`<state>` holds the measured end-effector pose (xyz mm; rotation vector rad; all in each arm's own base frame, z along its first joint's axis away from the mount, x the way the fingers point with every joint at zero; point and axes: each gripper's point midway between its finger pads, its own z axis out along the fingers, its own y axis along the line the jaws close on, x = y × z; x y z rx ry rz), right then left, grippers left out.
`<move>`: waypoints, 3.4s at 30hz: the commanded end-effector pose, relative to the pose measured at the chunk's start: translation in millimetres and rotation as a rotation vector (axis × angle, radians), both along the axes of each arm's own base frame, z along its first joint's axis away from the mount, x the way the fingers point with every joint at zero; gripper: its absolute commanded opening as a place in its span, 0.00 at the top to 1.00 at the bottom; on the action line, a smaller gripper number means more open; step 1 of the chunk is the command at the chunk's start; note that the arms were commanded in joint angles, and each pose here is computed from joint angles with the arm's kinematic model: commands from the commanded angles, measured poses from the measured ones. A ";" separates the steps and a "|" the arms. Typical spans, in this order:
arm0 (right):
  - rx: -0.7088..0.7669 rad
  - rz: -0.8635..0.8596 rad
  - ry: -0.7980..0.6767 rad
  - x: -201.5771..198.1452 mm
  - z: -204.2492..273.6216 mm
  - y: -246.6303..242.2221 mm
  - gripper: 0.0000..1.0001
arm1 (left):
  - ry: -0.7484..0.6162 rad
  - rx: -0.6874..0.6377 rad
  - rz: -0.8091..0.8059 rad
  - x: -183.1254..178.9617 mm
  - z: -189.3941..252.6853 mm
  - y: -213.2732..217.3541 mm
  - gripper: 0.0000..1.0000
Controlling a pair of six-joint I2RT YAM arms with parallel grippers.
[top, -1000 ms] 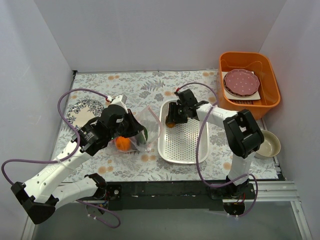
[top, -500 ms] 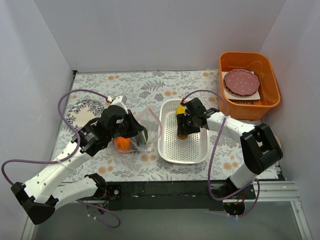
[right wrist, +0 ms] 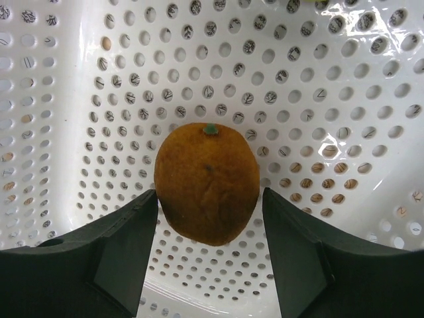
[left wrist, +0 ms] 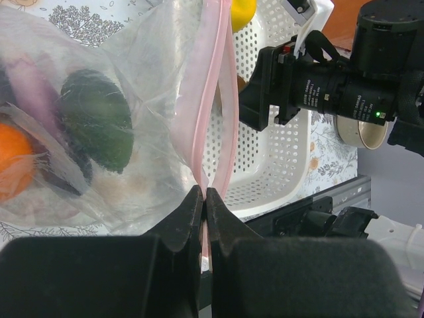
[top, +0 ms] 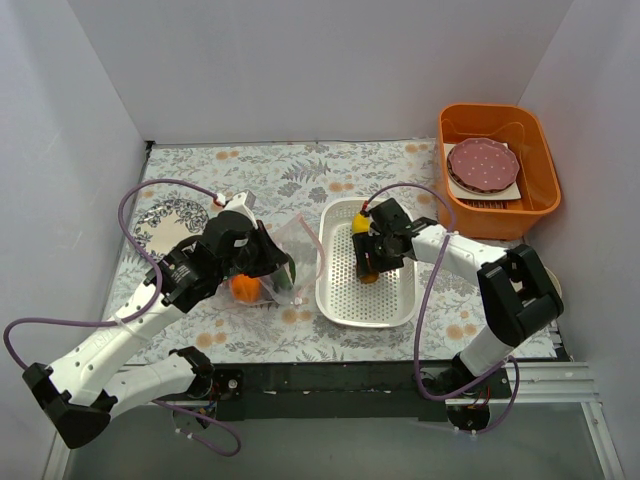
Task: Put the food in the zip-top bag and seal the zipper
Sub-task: Pick up the fake fruit from the bin, then place the fake fruit in the zipper food storage bag, then pick up the fake fruit from the bin.
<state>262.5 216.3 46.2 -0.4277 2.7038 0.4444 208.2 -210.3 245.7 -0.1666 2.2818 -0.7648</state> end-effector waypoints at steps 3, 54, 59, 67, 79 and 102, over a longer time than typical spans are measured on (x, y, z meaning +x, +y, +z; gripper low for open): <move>0.016 0.012 -0.030 13.0 3.1 9.4 0.28 | 0.000 -0.008 -0.006 -1.3 -2.9 -1.4 1.00; 0.466 0.215 -0.274 -30.6 160.7 147.6 0.35 | 0.031 -0.011 -0.050 -1.4 -14.3 -12.6 1.00; 0.444 0.190 -0.295 -24.9 163.7 143.5 0.28 | 0.036 -0.007 -0.053 -0.6 -15.0 -14.0 1.00; 0.338 0.001 -0.419 8.2 176.2 96.4 0.17 | 0.034 -0.005 -0.050 0.8 -14.4 -14.1 1.00; 0.178 -0.231 -0.382 61.8 119.8 19.8 0.10 | 0.026 0.017 -0.045 3.5 -14.3 -12.0 1.00; 0.298 -0.288 -0.226 130.1 71.7 8.7 0.02 | -0.002 0.045 -0.009 7.4 -7.9 -2.6 1.00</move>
